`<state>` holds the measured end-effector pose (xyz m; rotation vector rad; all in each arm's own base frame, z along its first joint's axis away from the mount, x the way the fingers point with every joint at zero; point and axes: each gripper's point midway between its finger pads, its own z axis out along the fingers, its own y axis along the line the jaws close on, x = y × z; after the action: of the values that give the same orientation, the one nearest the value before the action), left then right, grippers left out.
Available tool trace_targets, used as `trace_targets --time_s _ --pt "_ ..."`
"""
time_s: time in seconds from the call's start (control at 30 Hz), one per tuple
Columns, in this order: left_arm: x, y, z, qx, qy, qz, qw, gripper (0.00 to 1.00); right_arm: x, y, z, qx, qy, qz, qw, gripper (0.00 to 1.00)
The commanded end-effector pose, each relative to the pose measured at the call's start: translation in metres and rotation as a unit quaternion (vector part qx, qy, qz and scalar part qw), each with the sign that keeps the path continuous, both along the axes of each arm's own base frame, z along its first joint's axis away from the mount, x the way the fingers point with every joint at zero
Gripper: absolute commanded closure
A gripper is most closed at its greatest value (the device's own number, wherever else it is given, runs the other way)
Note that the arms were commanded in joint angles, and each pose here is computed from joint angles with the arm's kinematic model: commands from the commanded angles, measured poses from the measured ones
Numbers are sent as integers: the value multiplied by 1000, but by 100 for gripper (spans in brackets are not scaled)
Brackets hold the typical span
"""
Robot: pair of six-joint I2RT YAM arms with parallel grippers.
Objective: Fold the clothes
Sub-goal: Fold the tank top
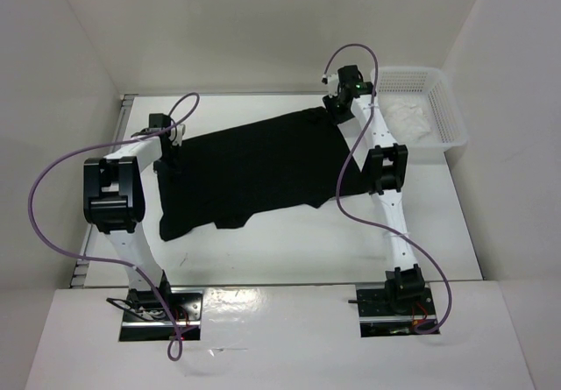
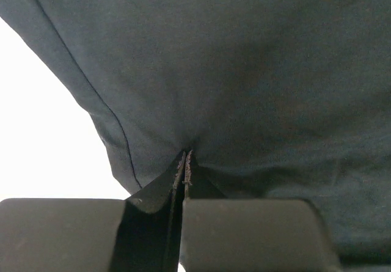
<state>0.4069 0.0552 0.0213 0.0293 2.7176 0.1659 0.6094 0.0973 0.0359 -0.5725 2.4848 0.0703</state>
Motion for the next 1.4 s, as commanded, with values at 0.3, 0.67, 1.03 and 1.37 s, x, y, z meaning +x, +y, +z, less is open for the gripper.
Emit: trace_targets --time_s 0.3,0.67,1.03,1.37 --pt "-15 1 4 3 18 -6 1000 100 -11 -2 -12 -4 29 8 1000 80" --pt "-27 7 11 14 20 -16 1000 100 -49 -5 17 -3 79 7 997 100" --pt "-38 -1 17 2 15 -50 999 100 -119 -11 61 -10 20 -3 1000 100" --pt "-55 -10 24 -18 12 -54 998 100 -177 -27 40 -29 49 -11 998 100"
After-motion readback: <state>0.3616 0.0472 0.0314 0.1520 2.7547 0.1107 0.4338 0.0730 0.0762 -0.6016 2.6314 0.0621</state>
